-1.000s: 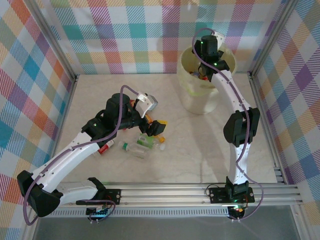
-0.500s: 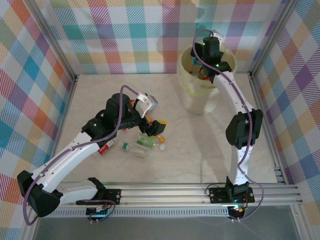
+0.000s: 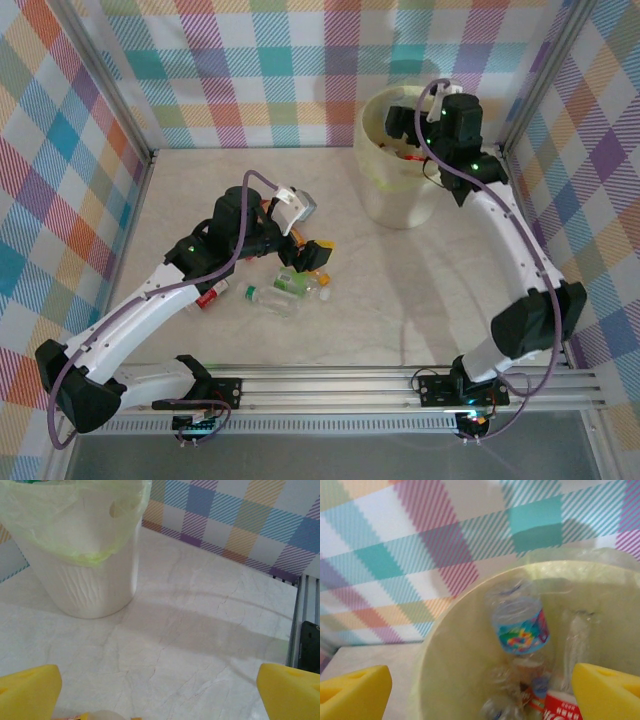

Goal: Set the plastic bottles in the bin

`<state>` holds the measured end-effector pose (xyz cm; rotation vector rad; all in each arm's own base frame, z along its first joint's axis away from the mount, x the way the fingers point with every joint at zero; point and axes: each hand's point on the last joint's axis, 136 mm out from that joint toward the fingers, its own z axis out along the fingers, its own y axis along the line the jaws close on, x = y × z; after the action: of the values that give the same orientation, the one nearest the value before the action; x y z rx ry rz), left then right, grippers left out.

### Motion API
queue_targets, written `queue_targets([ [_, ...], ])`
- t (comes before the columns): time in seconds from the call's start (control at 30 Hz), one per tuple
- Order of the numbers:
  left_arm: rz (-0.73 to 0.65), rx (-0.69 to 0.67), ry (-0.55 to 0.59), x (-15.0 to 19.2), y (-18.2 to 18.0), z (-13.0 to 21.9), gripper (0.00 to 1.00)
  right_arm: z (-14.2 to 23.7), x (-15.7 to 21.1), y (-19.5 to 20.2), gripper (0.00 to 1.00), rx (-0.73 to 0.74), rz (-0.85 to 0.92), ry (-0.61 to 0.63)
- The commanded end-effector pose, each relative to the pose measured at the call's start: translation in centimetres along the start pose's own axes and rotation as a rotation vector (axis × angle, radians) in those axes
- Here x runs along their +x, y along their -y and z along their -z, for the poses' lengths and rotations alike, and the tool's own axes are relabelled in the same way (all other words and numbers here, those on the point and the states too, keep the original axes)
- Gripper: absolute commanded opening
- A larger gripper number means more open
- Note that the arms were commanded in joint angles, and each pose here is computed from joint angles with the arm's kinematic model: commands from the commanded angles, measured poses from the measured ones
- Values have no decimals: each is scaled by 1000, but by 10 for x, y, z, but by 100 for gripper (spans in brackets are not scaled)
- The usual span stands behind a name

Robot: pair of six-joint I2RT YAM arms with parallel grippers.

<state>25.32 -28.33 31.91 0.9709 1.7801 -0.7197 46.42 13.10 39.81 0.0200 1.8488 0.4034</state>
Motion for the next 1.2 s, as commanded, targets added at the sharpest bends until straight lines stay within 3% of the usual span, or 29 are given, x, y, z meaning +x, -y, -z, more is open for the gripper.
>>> queue_targets([
  [0.0,-31,-23,-25,3,-4,-1,100,28,22,-33,93,-201,44,-84],
  [0.3,-109,2,-140,11,4,7,100,82,109,-81,97,-386,119,-322],
  [0.53,-9,-57,-177,12,4,35,100,100,164,-106,98,-447,124,-443],
  [0.93,247,-210,-133,55,6,102,100,83,232,-138,94,-433,142,-608],
  [1.17,234,-216,-116,82,9,109,100,54,286,-147,92,-390,221,-726],
])
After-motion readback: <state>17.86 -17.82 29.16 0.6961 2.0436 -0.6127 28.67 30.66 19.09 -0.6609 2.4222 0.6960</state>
